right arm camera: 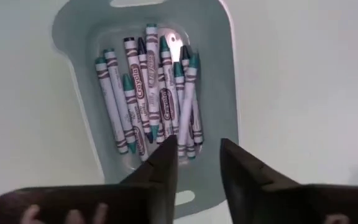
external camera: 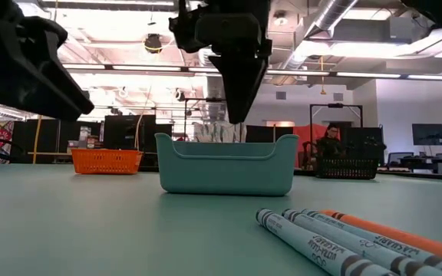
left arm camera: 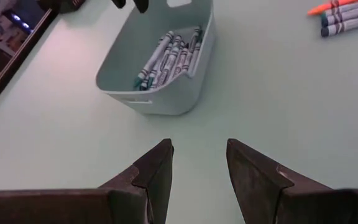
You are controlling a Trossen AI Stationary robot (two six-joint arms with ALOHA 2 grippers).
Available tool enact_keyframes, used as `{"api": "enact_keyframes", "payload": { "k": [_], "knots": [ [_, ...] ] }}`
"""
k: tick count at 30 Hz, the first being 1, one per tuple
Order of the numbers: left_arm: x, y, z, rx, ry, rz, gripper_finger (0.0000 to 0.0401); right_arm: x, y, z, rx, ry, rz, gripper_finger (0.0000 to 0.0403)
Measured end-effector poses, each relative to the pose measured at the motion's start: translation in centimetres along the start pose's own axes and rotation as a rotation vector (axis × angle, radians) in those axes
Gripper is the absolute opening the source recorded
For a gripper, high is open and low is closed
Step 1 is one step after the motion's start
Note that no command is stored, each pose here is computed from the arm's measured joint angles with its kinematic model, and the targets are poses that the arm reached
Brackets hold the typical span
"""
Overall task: Sort crayons
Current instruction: Put the orange crayon into the orange bin
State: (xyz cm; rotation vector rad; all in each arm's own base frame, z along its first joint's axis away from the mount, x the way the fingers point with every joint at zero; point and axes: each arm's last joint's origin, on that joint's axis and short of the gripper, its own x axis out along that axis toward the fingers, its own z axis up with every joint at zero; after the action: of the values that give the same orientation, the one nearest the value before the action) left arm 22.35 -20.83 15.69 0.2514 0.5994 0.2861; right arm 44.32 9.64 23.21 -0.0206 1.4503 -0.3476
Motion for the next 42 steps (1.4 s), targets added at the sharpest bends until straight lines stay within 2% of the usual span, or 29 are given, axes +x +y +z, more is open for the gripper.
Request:
{"api": "enact_keyframes", "payload": {
  "k": [4, 7, 13, 17, 22, 26, 30, 42],
  "knots": [
    [0.0, -0.1, 0.0, 0.006, -0.006, 0.004, 0.0142, -0.9, 1.0, -0.9, 0.044, 0.013, -0.03, 0.0151],
    [-0.1, -0.1, 0.0, 0.031, -0.023, 0.021, 0.0141, -3.0, 2.9, -2.3, 0.101, -0.006, -0.055, 0.0161],
    [-0.2, -0.1, 0.0, 0.031, -0.037, 0.037, 0.0141, -6.6, 9.4, -6.6, 0.233, -0.131, 0.017, 0.0149],
    [-0.1, -0.1, 0.2, 0.015, -0.055, 0.045, 0.0141, -6.8, 12.9, -9.8, 0.386, -0.135, 0.042, 0.0134],
    [0.2, -0.2, 0.9, 0.017, -0.087, 0.034, 0.0142, -5.7, 15.7, -12.4, 0.526, -0.132, 0.057, 0.0128],
    [0.4, -0.4, 1.4, 0.009, -0.104, 0.007, 0.0141, -3.8, 16.6, -12.4, 0.607, -0.145, 0.102, 0.0127],
    [0.5, -0.5, 1.6, 0.001, -0.098, -0.04, 0.0141, -2.4, 17.3, -12.0, 0.634, -0.17, 0.153, 0.0127],
    [0.5, -0.6, 1.6, 0.017, -0.089, -0.063, 0.0141, -0.3, 17.8, -12.1, 0.684, -0.169, 0.178, 0.0127]
  ]
}}
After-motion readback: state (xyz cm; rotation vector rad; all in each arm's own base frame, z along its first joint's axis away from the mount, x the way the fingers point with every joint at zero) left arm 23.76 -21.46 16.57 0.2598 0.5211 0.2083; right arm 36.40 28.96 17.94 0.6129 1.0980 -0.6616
